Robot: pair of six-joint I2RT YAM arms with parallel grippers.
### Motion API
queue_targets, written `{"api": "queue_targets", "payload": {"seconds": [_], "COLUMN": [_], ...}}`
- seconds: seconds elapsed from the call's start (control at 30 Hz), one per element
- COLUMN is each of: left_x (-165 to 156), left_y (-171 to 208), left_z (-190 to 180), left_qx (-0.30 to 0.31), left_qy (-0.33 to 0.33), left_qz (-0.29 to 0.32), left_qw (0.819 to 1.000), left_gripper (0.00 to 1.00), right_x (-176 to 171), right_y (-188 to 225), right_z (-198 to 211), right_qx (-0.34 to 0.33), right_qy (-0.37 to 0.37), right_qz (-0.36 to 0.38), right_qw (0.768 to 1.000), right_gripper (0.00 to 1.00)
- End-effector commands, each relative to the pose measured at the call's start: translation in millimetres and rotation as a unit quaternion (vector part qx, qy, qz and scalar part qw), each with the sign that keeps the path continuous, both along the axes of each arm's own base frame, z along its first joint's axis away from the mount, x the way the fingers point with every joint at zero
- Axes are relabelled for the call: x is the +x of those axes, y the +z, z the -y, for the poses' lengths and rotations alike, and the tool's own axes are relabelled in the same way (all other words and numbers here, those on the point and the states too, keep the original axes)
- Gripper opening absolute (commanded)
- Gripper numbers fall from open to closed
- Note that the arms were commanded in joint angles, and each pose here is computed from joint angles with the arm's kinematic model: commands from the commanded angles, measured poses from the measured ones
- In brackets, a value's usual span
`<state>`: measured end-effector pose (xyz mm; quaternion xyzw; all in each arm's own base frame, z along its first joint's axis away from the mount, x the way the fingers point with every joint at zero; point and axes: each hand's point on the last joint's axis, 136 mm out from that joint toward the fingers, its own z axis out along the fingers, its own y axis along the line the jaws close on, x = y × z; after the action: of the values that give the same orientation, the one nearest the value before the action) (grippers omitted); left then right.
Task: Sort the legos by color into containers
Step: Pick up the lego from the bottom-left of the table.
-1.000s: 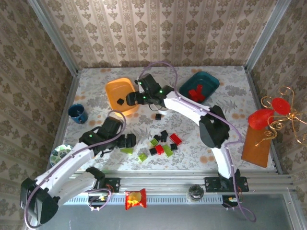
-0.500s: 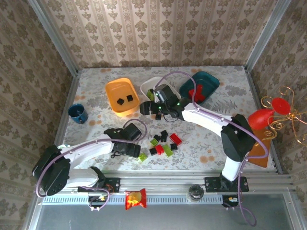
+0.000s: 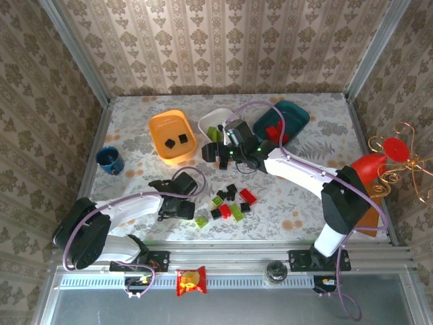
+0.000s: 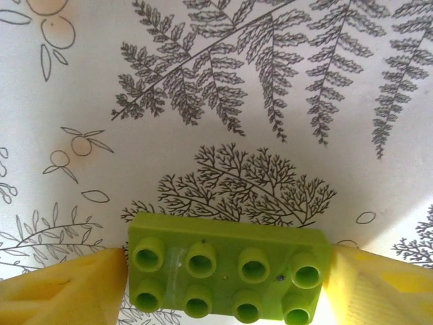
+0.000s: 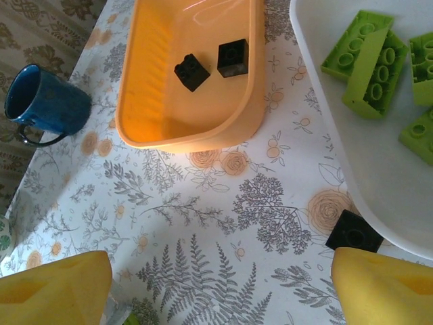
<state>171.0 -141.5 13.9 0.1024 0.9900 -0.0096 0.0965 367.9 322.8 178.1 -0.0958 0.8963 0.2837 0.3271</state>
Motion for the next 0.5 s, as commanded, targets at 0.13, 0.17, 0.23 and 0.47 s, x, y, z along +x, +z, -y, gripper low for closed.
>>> {"api": "queue_targets", "payload": {"seconds": [0.13, 0.17, 0.23, 0.47], "left_x": [-4.7, -4.6, -4.7, 5.0], "left_y": [-12.9, -13.3, -13.3, 11.9], "left_z": [0.1, 0.6, 1.3, 14.2], "left_qx": [0.007, 0.008, 0.006, -0.033], "left_qy": [-0.014, -0.015, -0.017, -0.018], "left_qz": [-0.023, -0.024, -0.025, 0.008], "left_qw": [1.0, 1.0, 1.0, 0.999], "left_gripper": [0.69, 0.66, 0.62, 0.54], "right_x": [5.8, 5.7, 4.6, 1.1], "right_y": [18.3, 18.5, 19.9, 21.5], "right_z": [13.9, 15.0, 15.4, 25.2], "right_qx": [0.009, 0.01, 0.012, 0.011], "right_qy": [-0.025, -0.027, -0.026, -0.037], "right_qz": [0.023, 0.024, 0.024, 0.026], "right_qw": [0.999, 0.999, 0.999, 0.999], "right_gripper": [0.86, 0.86, 0.86, 0.86]}}
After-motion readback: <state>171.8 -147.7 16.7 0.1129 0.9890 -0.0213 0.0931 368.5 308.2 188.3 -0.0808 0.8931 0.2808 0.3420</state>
